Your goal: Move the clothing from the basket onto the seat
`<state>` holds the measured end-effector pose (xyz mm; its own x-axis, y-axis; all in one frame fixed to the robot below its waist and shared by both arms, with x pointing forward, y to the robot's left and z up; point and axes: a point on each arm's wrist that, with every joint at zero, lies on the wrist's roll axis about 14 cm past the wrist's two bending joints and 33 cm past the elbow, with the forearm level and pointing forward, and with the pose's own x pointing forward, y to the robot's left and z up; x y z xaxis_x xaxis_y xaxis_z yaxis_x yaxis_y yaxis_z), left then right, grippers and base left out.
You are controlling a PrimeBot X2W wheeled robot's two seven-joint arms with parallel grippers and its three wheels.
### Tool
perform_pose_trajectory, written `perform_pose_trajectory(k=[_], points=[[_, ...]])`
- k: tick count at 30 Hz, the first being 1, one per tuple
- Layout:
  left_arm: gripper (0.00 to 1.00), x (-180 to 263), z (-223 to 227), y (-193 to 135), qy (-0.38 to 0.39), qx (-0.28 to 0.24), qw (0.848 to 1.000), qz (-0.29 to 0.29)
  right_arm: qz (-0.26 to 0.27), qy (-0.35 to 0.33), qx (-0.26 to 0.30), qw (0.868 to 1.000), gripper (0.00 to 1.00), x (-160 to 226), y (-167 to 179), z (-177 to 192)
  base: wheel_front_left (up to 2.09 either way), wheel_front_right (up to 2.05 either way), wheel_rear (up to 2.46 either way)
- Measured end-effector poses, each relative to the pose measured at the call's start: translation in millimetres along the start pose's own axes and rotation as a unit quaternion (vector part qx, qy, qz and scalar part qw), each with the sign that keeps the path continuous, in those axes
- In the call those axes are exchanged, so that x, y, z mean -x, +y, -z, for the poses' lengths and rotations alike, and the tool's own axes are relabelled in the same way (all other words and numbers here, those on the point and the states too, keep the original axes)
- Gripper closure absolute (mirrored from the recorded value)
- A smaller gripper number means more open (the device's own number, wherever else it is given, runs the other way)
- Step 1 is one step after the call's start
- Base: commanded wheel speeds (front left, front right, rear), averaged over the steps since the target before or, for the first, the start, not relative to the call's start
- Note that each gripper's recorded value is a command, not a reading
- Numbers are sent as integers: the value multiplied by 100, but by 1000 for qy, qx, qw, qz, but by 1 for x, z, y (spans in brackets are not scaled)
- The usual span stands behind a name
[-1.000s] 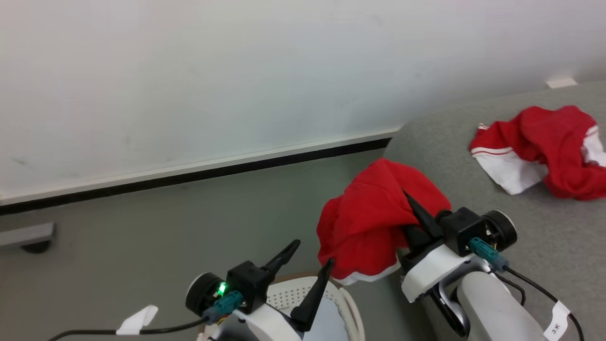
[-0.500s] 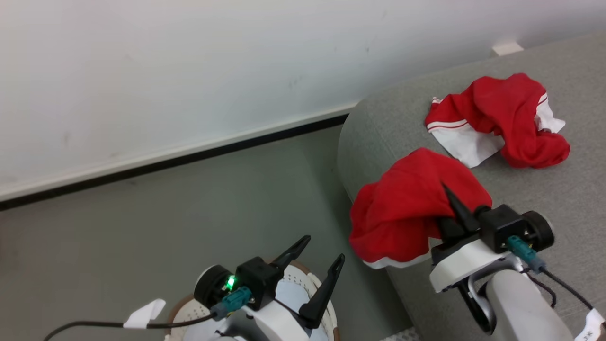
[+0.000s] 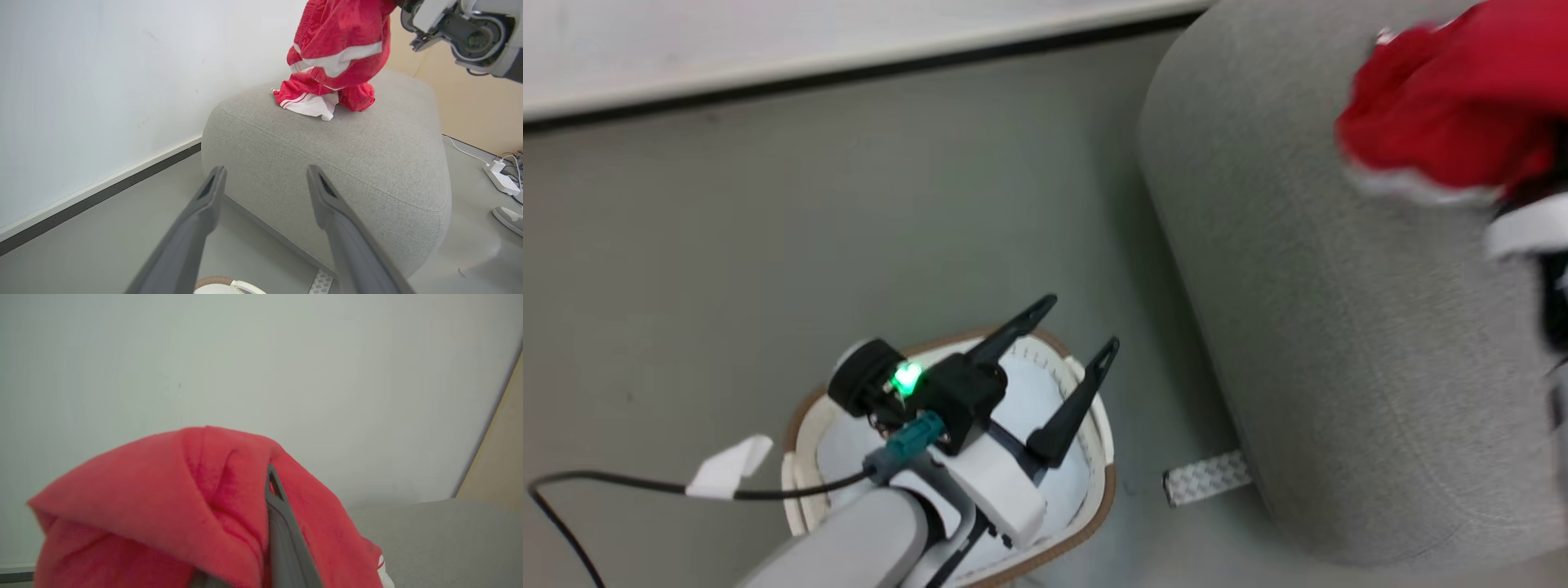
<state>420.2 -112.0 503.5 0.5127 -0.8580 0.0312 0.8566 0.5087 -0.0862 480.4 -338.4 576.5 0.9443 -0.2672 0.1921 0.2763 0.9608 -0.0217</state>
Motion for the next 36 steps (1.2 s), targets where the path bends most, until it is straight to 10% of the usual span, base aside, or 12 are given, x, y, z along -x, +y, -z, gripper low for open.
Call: perform_pose_trajectory(k=[8, 14, 17, 18, 19, 28, 36], points=[[0, -9, 39, 55, 4, 21, 999, -25, 137, -11, 23, 990, 100, -84, -89, -3, 0, 0, 0], [0, -4, 81, 79, 21, 49, 998, -45, 222, 55, 54, 972, 100, -93, -132, 61, 0, 0, 0], [0, 5, 100, 88, 35, 54, 996, -60, 241, 107, 43, 964, 55, -81, -125, 116, 0, 0, 0], [0, 8, 105, 90, 40, 56, 995, -66, 238, 130, 46, 961, 14, -76, -118, 135, 0, 0, 0], [0, 11, 109, 92, 45, 57, 995, -71, 233, 153, 47, 959, 0, -70, -111, 153, 0, 0, 0], [0, 22, 97, 108, 29, 49, 991, -118, 167, 211, 44, 962, 0, -29, -56, 191, 0, 0, 0], [0, 34, 50, 107, -10, 25, 985, -173, 124, 162, 63, 977, 0, 9, -53, 127, 0, 0, 0]])
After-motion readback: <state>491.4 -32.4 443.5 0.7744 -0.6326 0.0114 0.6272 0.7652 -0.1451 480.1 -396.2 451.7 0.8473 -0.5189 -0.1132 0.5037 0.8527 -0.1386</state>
